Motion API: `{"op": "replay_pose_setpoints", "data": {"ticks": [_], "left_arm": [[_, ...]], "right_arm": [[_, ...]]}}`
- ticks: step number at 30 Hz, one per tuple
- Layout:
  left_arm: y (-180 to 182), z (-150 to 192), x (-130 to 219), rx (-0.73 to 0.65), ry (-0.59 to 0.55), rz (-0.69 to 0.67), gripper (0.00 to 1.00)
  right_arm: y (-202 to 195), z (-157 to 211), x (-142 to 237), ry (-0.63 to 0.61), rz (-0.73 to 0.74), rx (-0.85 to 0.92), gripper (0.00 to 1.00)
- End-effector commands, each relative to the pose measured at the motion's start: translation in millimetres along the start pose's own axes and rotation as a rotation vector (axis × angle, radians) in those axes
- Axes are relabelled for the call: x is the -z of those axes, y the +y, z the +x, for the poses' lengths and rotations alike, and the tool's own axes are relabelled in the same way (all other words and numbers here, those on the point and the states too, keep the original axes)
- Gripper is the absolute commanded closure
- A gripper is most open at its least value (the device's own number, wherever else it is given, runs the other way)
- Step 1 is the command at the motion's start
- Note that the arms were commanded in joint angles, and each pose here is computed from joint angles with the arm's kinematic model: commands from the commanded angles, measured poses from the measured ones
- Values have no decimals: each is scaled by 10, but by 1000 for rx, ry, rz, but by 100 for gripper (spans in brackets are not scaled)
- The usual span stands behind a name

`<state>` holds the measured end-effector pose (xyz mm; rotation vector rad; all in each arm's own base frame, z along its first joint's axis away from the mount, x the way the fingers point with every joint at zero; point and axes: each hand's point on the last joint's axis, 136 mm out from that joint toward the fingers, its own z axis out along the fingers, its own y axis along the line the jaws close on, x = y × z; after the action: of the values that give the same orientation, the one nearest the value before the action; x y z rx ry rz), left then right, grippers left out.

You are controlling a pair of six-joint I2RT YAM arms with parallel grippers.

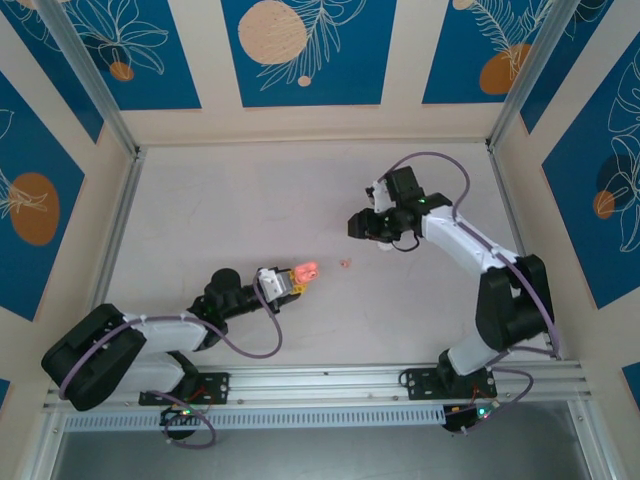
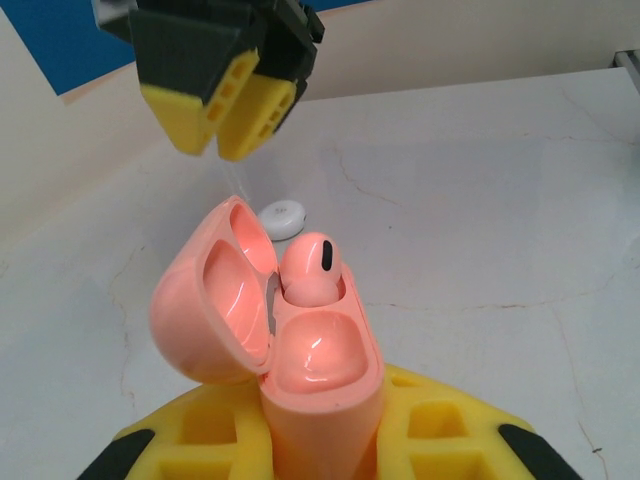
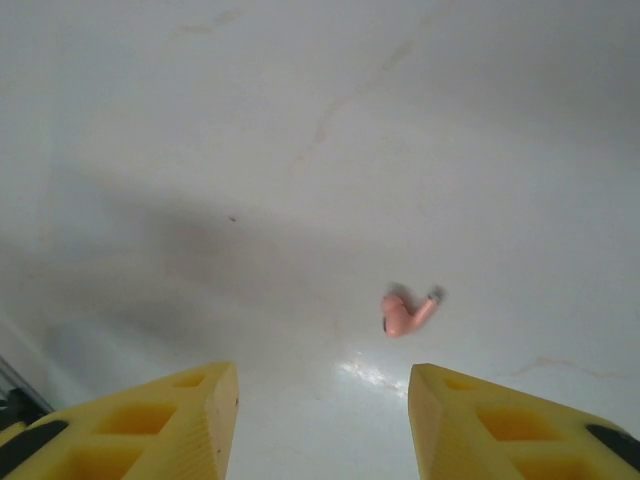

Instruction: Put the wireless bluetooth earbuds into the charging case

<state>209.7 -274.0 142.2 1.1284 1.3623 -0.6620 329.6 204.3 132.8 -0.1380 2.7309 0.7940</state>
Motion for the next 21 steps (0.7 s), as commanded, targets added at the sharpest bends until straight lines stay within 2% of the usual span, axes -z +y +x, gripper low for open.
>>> {"op": "replay_pose_setpoints", "data": {"ticks": [1, 4, 13, 21], "left_arm": [[-15, -39, 34, 4, -4, -7, 89], [-15, -34, 50, 1, 5, -10, 89], [-16, -33, 71, -5, 13, -12, 89], [-12, -21, 95, -9, 27, -18, 89]], "right_arm": [[-94, 220, -96, 136, 136, -20, 52], [-92, 295, -233, 210, 174, -5, 53], [30, 214, -693, 281, 69, 128, 51], [-101, 163, -1003, 340, 89, 137, 50]]}}
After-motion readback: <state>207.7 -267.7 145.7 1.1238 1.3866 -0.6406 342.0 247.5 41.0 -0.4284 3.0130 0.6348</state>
